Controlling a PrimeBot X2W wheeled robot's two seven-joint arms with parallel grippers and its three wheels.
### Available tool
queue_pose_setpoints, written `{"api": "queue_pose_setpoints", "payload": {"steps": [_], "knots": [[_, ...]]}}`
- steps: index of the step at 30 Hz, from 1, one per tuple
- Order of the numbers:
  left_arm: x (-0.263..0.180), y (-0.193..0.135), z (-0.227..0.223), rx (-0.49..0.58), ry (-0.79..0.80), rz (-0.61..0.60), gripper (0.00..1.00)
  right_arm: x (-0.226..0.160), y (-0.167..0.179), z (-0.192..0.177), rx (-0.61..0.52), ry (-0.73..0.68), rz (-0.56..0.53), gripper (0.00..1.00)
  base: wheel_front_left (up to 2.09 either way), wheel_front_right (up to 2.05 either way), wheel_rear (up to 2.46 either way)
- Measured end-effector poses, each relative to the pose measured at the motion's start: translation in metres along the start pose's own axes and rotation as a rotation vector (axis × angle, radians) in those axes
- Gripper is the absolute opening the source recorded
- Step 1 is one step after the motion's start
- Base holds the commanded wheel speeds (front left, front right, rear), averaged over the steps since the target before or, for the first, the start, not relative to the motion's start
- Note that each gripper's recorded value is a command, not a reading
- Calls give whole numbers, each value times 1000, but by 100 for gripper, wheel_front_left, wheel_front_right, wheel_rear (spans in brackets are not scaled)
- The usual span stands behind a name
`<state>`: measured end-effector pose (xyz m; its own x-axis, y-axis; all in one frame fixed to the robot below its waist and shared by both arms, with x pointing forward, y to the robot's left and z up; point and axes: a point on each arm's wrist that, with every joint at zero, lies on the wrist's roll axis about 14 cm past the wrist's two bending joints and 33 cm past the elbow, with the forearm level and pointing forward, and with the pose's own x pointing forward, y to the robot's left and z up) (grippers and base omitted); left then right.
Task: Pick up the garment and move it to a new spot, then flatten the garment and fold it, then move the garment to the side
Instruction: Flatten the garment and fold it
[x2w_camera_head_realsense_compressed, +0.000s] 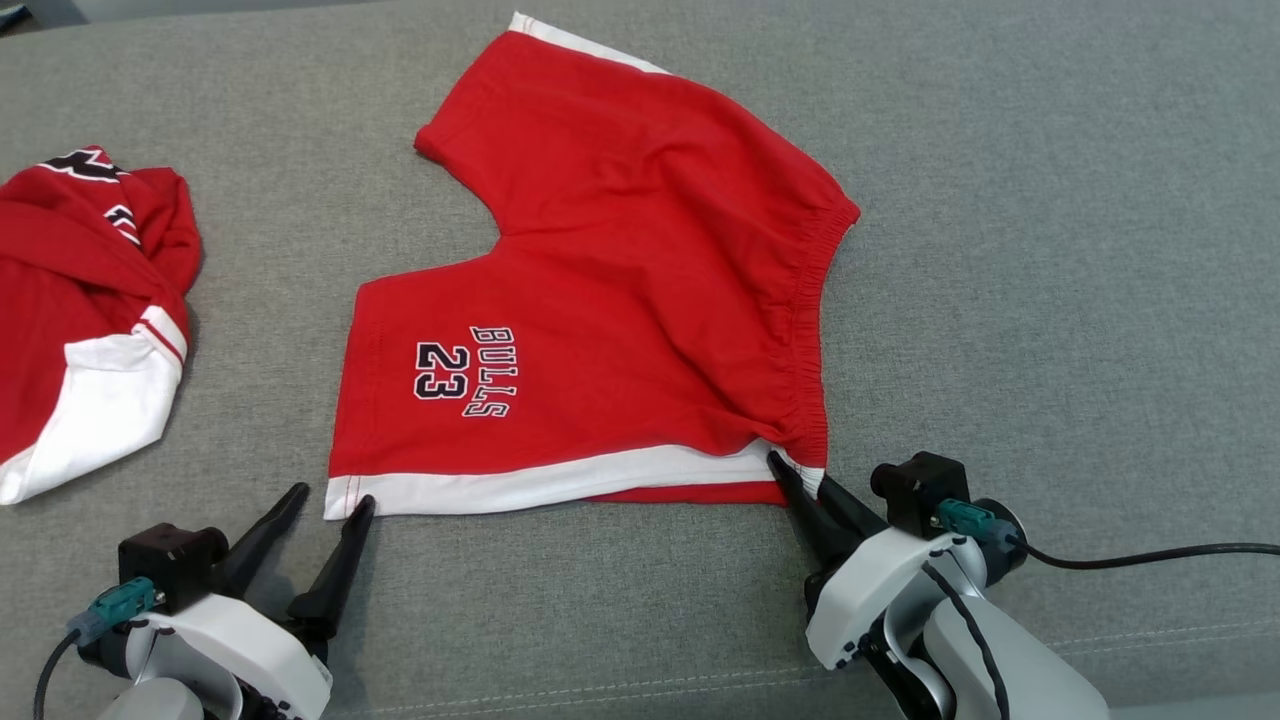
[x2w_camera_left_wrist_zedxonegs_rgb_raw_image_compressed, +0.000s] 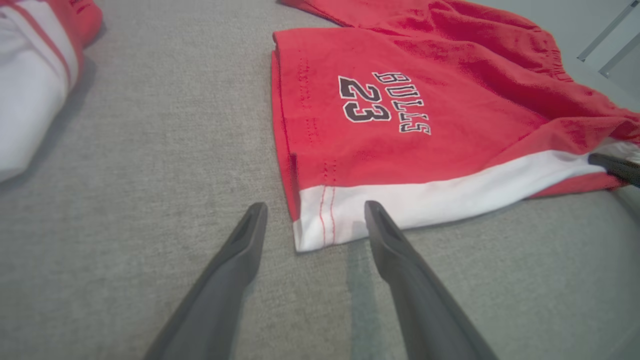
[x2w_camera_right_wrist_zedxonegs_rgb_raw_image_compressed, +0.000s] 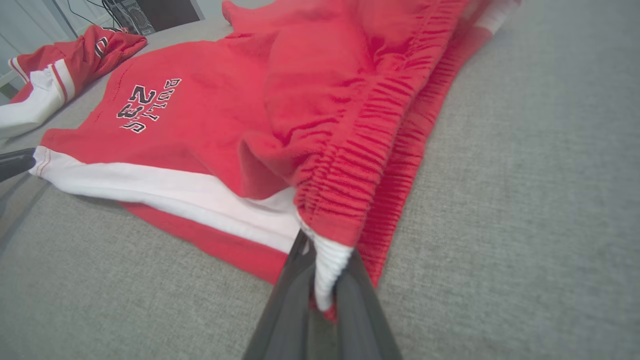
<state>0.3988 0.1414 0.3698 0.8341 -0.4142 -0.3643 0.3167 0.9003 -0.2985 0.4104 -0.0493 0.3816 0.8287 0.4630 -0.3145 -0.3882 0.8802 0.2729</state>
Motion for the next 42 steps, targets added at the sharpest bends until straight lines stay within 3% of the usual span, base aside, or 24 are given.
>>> {"api": "queue_pose_setpoints", "payload": {"steps": [5, 6, 7, 8, 22, 34, 42], "knots": [[10, 3, -9, -21, 35, -4, 100, 4, -2, 0, -6, 3, 6, 0, 0, 0, 0], [11, 2, -10, -29, 35, -9, 86, 4, -3, 0, -5, 3, 5, 0, 0, 0, 0], [12, 1, -9, -27, 36, -15, 40, 5, -3, 0, -4, 3, 5, 0, 0, 0, 0], [13, 0, -8, -24, 36, -21, 0, 5, -3, 0, -3, 2, 5, 0, 0, 0, 0], [-7, -15, -4, -50, 2, -11, 0, -7, 7, 9, 16, -5, 7, 0, 0, 0, 0], [-67, -29, -42, -100, 17, 89, 0, -72, 24, -20, 89, 105, 44, 0, 0, 0, 0], [-90, -23, -52, -130, 1, 144, 0, -86, 38, -23, 108, 125, 99, 0, 0, 0, 0]]}}
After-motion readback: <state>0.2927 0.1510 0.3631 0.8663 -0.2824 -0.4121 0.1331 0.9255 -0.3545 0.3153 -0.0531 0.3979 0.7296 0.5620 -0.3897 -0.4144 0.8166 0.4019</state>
